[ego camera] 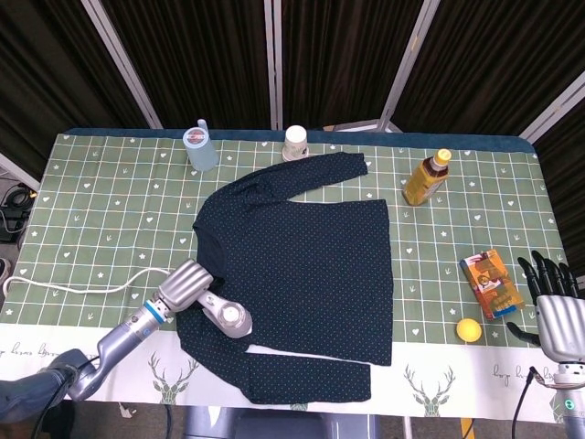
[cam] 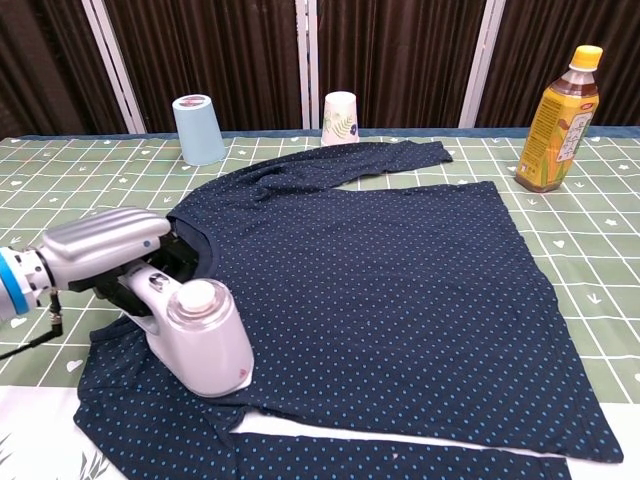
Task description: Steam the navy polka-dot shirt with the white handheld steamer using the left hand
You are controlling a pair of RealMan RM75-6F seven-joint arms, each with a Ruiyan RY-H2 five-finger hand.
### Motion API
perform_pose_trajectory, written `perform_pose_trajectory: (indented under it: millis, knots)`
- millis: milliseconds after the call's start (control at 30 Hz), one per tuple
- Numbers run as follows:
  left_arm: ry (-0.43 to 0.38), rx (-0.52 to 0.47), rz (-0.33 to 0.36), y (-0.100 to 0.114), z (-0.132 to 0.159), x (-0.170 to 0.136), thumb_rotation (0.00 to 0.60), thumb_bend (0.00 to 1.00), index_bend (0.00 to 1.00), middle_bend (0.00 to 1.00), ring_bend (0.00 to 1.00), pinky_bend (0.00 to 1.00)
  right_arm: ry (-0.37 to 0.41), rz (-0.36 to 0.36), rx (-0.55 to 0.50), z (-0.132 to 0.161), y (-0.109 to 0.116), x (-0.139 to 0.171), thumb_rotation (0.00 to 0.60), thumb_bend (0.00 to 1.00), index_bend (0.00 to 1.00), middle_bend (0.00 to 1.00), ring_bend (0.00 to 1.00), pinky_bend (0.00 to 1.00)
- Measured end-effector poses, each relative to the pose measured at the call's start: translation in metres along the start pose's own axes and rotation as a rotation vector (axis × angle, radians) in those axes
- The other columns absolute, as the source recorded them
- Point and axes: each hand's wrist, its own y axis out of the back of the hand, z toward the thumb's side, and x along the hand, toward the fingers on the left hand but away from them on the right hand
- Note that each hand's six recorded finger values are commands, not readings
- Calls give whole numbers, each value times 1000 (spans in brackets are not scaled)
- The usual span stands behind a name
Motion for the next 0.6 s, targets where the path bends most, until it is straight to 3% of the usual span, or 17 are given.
perform_pose_trajectory:
  millis: [333,600]
  knots:
    - [65,-18,14,5,-29,-15,600,569,1000,895,778,997,6,2,2,2,-1,0,600,0,0,0,0,0]
    - [38,-31,15,2,-21,-16,600,570,1000,895,778,997,8,0,-1,3,0,0,600,0,0,0,0,0]
